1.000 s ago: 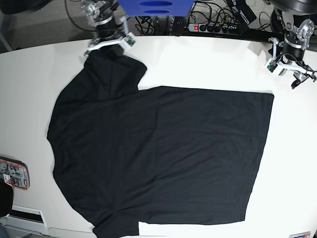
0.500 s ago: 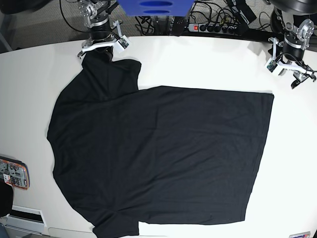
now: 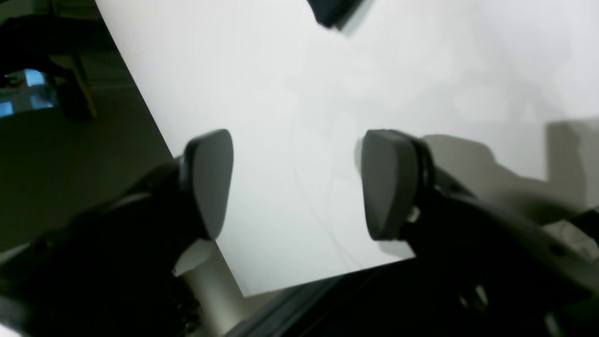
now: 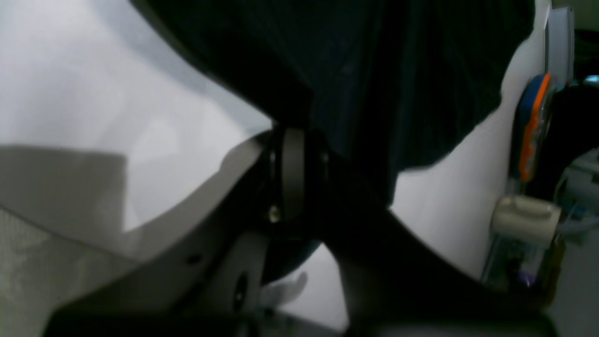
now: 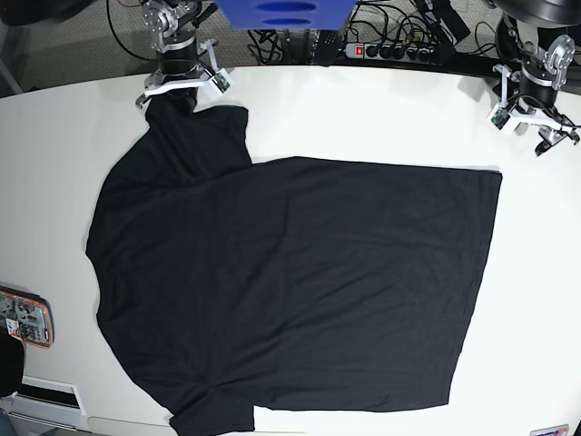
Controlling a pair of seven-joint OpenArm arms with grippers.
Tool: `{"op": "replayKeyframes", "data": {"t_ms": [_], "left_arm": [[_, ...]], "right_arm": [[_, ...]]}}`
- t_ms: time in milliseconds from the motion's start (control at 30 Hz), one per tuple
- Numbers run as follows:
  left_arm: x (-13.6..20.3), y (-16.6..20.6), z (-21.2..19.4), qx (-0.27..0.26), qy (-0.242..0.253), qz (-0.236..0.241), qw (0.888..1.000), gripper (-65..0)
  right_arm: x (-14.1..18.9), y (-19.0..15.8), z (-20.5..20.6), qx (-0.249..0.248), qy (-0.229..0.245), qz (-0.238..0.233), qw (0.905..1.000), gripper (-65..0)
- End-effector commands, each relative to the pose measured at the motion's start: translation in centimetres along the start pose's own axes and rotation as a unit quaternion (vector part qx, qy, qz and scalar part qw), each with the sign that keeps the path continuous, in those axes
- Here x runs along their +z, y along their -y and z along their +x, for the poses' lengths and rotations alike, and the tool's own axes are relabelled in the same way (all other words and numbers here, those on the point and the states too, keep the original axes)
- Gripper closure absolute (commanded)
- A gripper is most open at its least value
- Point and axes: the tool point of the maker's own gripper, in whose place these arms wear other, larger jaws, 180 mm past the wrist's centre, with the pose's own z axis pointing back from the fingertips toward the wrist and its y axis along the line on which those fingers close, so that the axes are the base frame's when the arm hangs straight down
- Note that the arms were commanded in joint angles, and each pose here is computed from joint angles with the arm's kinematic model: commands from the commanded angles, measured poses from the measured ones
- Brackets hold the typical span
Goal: Fold the T-shirt properly
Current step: 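Grasp the other shoulder corner of the shirt with the left gripper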
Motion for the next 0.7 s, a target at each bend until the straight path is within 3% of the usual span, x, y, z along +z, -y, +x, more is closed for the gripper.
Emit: {"op": "replayKeyframes", "data": {"t_ms": [0,133,433,667], "left_arm": [[-0.5,-0.6,0.8,-0.001,0.014,0.010,1.000,-40.8],[-2.3,0.4,2.0,-0.008,0.023,-0.002,1.000,-40.5],[-6.1,1.1,4.8,-0.097,0.022,-0.002,0.995,-41.0],[-8.0,1.1,5.8,-0.111,0.029,-0.011,0.993,-41.0]], "right_arm": [[1.0,-3.8,-3.4,-0.001,-0.070,0.088,0.9937,0.0],[1.2,-2.7,-2.1,-0.007,-0.054,0.075,0.9957,0.0],[1.3,-2.5,-1.9,-0.008,-0.052,0.073,0.9960,0.0],[1.3,-2.5,-1.9,-0.008,-0.052,0.073,0.9960,0.0]]}}
